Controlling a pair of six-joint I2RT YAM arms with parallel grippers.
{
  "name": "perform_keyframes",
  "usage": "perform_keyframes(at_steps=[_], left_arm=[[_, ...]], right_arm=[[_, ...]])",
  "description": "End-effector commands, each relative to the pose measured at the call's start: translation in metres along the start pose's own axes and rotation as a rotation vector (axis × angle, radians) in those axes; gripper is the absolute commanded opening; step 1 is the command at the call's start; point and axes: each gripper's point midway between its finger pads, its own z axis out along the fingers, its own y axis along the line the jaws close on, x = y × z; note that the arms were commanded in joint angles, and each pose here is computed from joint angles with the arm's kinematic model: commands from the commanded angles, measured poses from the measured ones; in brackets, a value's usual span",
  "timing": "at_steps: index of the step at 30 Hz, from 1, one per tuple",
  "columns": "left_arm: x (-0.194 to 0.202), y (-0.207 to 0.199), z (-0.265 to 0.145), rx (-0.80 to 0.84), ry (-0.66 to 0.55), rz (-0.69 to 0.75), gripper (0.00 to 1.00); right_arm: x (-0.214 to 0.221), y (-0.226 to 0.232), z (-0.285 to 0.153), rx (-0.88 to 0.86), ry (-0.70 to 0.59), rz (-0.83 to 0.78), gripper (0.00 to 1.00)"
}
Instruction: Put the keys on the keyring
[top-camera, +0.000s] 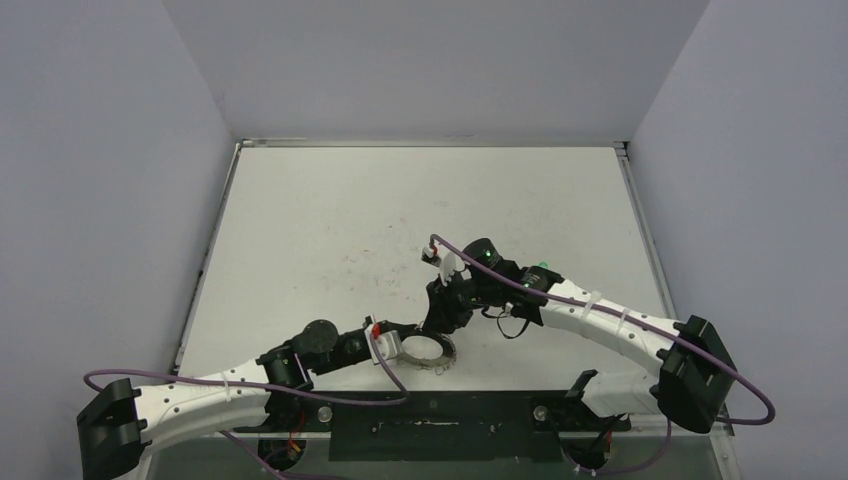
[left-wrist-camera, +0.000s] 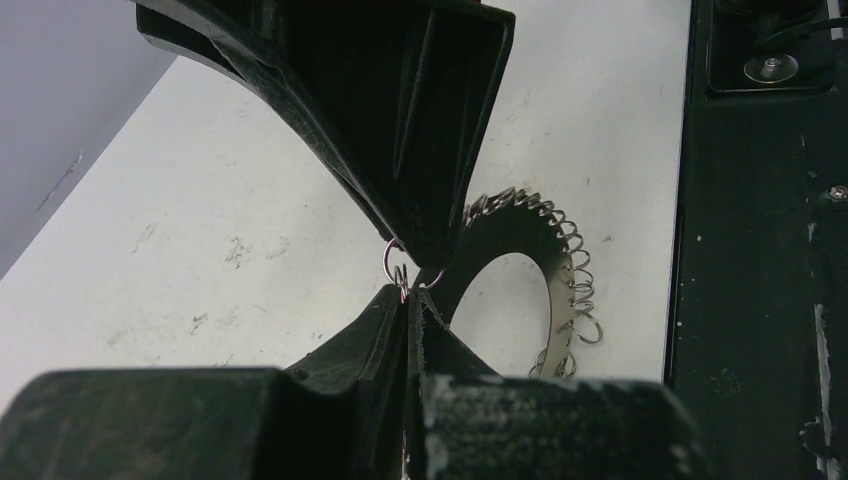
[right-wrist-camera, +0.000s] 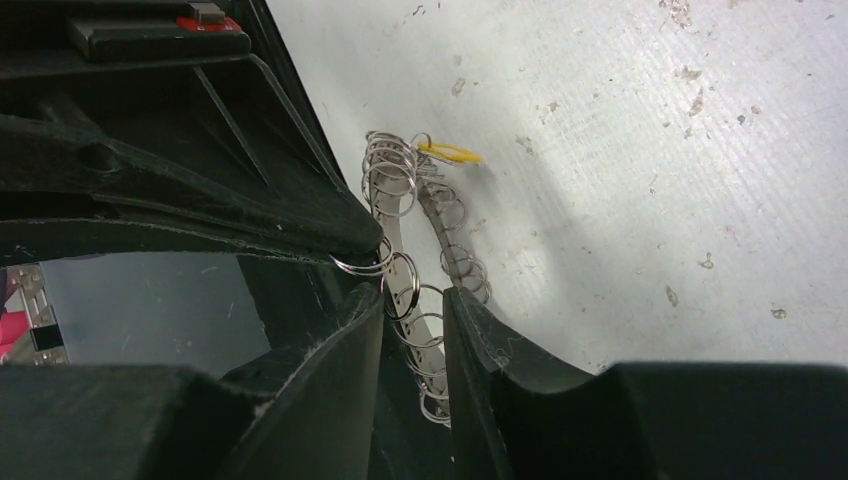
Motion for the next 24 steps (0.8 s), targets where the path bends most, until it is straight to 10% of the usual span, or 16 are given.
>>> perform_keyframes(at_steps=[1,9,24], left_arm=[[-0.013,0.000,0.002,0.016,-0.044,0.015,0.00],[-0.014,-0.002,0.001,0.026,-0.047,0.017,0.00],[-0.009,0.002,-0.003,0.004,-0.035,0.060,0.00]], right_arm=[[-0.014,0.004,0.002,-0.016,-0.026,-0.028,0.26],[-0.017,-0.006,0.002,0.027,-0.054,0.012,0.00],[-0.028,-0.038,-0.009,0.190,-0.315,0.433,0.00]])
